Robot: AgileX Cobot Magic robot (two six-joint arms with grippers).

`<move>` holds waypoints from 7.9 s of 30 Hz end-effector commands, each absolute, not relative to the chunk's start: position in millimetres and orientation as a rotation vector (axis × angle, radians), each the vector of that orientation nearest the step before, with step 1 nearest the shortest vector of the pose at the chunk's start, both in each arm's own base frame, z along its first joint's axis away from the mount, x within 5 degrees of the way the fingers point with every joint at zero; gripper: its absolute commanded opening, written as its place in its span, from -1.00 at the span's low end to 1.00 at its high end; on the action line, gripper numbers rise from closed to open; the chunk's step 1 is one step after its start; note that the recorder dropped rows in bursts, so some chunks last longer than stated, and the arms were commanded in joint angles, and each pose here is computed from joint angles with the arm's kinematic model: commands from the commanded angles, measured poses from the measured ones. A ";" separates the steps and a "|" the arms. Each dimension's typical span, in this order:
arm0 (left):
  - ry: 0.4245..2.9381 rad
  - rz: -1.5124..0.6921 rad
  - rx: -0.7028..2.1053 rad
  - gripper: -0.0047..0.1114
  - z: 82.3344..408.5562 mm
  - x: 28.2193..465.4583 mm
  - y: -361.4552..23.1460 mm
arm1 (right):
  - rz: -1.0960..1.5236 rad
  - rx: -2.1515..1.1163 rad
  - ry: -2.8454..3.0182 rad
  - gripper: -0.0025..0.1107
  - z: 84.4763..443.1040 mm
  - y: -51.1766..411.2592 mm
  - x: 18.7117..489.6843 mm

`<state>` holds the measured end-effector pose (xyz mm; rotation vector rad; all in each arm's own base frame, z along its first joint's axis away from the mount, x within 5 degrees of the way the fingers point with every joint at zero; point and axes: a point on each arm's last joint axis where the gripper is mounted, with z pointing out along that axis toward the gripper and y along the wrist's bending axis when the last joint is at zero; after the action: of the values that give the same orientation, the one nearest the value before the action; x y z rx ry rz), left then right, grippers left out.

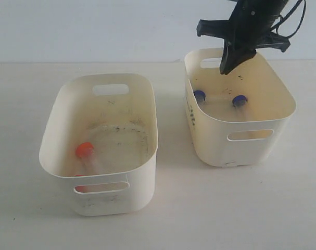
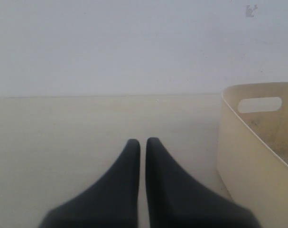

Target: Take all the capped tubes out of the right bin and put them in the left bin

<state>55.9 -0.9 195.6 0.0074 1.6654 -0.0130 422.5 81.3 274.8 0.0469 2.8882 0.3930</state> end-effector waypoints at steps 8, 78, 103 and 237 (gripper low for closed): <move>1.655 -0.019 0.003 -0.85 197.6 56.1 -1.0 | 0.487 0.047 2.942 -0.96 240.2 82.2 435.7; 1.655 -0.019 0.003 -0.85 197.6 56.1 -1.0 | -0.477 -0.080 2.891 -0.34 211.8 117.7 422.7; 1.655 -0.019 0.003 -0.85 197.6 56.1 -1.0 | -0.566 -0.039 2.905 -0.34 186.2 115.9 429.3; 1.655 -0.019 0.003 -0.85 197.6 56.1 -1.0 | -0.801 -0.032 2.933 0.07 118.7 108.9 439.1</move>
<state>55.9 -0.9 195.6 0.0074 1.6654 -0.0130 437.8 112.9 125.0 -0.0265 2.9379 -0.7539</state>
